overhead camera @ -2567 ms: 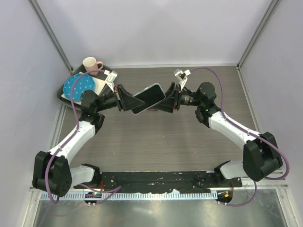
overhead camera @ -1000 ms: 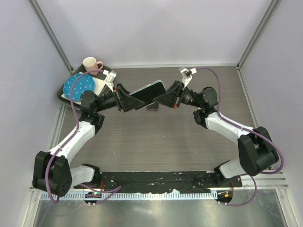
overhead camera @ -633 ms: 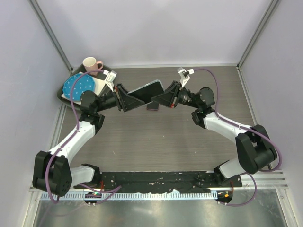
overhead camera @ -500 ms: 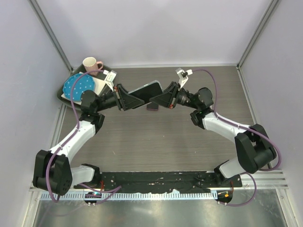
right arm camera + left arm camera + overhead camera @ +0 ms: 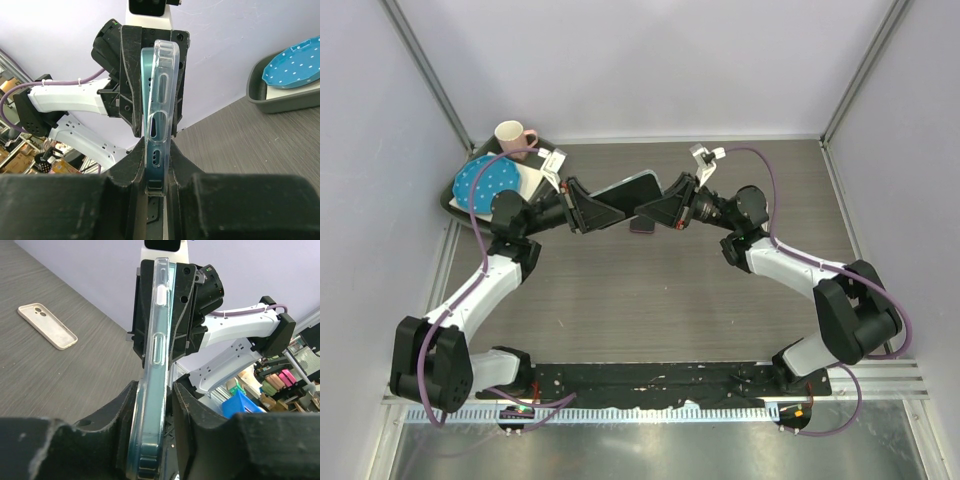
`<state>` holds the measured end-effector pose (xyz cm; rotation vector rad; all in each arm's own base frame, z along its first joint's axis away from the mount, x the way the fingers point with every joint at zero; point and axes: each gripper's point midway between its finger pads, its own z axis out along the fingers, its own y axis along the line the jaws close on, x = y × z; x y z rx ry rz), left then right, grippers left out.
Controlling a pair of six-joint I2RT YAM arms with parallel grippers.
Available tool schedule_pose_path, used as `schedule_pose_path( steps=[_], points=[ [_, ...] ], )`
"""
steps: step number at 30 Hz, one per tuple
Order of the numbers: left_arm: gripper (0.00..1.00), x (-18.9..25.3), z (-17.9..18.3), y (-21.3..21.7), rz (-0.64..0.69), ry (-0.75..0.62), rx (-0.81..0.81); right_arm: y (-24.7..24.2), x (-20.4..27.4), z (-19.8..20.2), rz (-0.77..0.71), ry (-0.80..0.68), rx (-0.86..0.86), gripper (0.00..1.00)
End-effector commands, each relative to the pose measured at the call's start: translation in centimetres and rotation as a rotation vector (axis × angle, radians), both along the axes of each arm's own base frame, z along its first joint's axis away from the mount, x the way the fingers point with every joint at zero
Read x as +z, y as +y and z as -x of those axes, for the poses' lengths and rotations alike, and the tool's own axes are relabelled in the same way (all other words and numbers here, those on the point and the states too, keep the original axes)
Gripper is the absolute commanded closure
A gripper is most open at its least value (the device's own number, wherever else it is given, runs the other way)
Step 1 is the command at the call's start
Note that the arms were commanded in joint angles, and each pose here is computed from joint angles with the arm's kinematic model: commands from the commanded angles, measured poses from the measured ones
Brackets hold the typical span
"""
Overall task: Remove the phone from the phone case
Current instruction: Adjust the phone.
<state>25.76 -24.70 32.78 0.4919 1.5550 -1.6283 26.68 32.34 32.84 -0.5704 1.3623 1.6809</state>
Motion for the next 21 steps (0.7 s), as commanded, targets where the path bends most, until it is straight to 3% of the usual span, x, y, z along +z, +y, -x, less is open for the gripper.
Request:
schedule_pose_path(
  steps=[1, 7, 12, 14, 17, 18, 19, 21],
  points=[
    [0.67, 2.0, 0.4, -0.1, 0.022, -0.076, -0.009, -0.4, 2.9, -0.4, -0.072, -0.107, -0.050, 0.99],
    [0.71, 1.9, 0.5, -0.1, 0.021, -0.079, -0.009, -1.2, 3.8, -0.6, -0.090, -0.119, -0.065, 0.99],
    [0.84, 2.0, 0.5, -0.1, 0.022, -0.083, -0.007, -1.4, 3.7, -0.8, -0.085, -0.119, -0.076, 0.99],
    [0.97, 2.1, 0.4, 0.0, 0.022, -0.087, -0.004, -1.2, 3.4, -0.9, -0.075, -0.113, -0.069, 0.99],
    [1.00, 2.2, 0.5, 0.0, 0.022, -0.093, -0.005, -1.0, 3.1, -0.7, -0.065, -0.109, -0.050, 0.99],
    [0.99, 2.1, 0.4, 0.0, 0.022, -0.092, -0.005, -1.0, 3.0, -0.6, -0.060, -0.109, -0.042, 0.96],
    [0.99, 2.2, 0.6, 0.0, 0.022, -0.094, -0.010, -0.9, 3.1, -0.1, -0.049, -0.124, -0.011, 0.81],
    [1.00, 2.6, 0.9, 0.0, 0.031, -0.105, -0.020, -1.2, 3.7, 0.4, -0.036, -0.147, 0.014, 0.63]
  ],
)
